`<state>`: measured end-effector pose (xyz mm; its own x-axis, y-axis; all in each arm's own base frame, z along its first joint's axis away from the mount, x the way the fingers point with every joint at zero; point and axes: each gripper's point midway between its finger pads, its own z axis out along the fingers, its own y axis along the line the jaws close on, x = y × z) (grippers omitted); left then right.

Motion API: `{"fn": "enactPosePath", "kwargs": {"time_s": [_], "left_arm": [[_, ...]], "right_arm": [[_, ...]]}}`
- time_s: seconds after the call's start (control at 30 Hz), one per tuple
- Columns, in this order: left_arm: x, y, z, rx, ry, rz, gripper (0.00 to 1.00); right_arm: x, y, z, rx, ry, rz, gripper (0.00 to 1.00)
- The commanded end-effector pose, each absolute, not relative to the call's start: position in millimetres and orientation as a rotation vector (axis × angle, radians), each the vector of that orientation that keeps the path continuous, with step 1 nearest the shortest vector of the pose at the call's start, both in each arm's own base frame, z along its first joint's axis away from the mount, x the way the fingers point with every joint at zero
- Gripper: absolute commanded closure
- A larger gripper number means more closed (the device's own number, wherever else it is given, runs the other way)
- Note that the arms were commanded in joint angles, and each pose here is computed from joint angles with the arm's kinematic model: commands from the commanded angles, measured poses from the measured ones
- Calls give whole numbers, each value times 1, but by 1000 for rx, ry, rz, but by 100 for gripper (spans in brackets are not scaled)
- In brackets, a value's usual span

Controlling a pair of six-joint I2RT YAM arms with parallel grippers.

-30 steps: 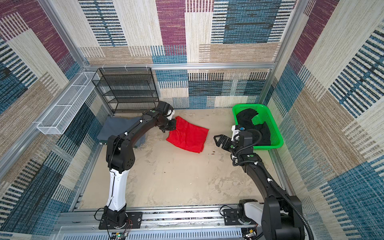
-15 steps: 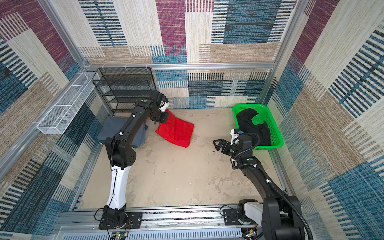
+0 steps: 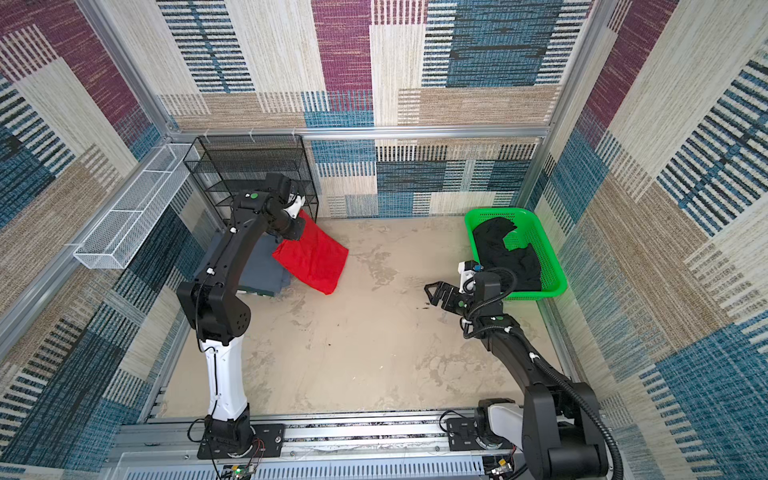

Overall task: Fold and stack the t-shirts
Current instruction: 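Carry the folded red shirt with the left gripper onto the grey stack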

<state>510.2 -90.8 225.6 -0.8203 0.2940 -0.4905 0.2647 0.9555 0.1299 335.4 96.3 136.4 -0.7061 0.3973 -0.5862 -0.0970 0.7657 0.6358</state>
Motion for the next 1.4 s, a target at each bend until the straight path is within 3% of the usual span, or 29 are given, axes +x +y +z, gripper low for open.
{"fn": "enactPosePath", "kwargs": {"time_s": [0.0,0.87,1.13,1.37], "left_arm": [[515,-76,247,400,2519,140,100],[512,11,322,203,2355,265,100],[507,46,328,88,2352,235,100],[501,91,304,-49,2407,381,100]], "right_arm": [[339,99,143,201,2177,864,1],[344,98,139,226,2202,866,2],[347,99,136,229,2214,868,1],[349,102,135,227,2222,892,2]]}}
